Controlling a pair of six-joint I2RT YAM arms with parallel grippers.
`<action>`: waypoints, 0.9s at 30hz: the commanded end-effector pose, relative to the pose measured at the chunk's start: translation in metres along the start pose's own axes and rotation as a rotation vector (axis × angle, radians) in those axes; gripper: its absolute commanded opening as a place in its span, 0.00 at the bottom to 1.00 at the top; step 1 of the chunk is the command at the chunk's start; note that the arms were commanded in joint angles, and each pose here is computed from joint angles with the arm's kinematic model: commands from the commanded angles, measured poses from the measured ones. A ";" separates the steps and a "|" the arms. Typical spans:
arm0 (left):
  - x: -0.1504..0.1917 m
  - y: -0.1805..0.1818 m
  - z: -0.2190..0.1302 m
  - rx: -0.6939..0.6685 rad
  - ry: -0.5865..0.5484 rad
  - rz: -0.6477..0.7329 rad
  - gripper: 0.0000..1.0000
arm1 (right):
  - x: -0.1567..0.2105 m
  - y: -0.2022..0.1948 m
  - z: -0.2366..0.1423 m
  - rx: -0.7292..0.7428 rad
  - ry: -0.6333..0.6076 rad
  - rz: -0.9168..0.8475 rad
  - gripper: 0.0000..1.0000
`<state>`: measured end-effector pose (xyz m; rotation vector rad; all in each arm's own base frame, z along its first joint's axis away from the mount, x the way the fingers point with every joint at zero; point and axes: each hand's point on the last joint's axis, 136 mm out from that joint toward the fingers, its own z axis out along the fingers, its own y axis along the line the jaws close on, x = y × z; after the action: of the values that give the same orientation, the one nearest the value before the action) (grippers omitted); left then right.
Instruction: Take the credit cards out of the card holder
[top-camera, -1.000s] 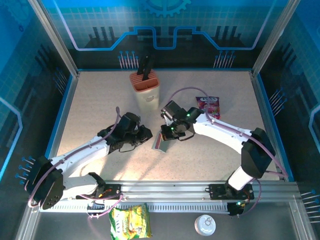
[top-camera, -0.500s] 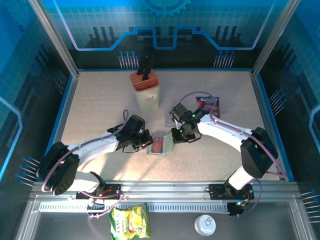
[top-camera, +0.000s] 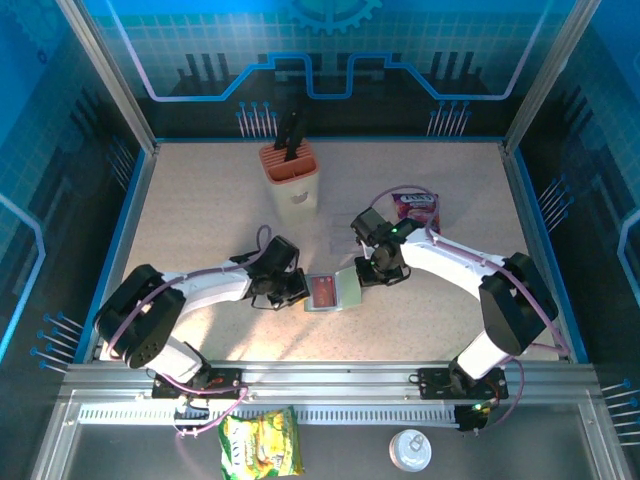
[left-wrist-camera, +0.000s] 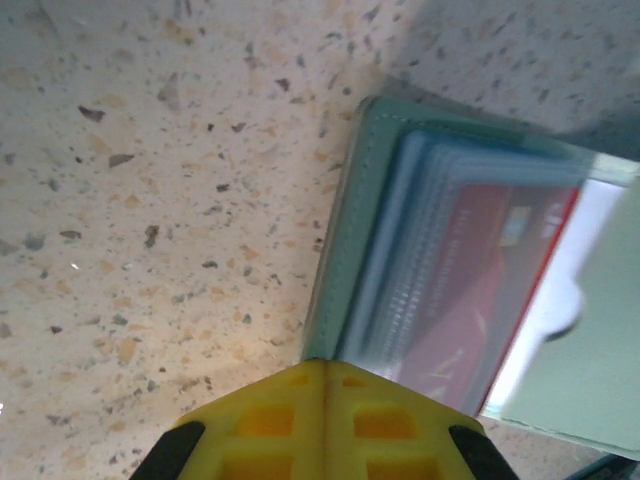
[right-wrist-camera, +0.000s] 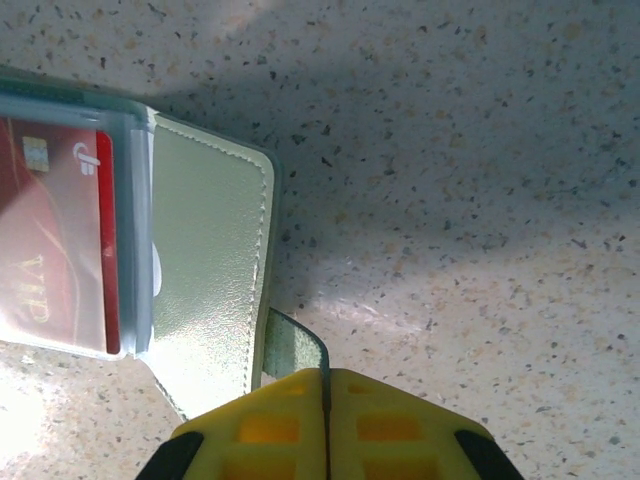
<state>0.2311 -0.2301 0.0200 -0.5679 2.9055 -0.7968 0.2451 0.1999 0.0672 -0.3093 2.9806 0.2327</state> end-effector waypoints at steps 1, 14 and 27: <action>0.004 -0.008 0.006 0.013 0.033 0.003 0.00 | 0.002 -0.016 0.005 0.065 0.018 -0.007 0.00; 0.010 0.009 0.017 -0.046 0.056 -0.026 0.00 | 0.019 -0.035 0.043 0.147 0.086 0.040 0.00; 0.008 -0.002 0.015 -0.019 0.055 -0.004 0.00 | 0.026 -0.039 0.016 0.152 0.057 0.093 0.17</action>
<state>0.2344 -0.2420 0.0157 -0.5494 2.9163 -0.8355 0.2341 0.1717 0.0261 -0.2072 3.0551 0.0411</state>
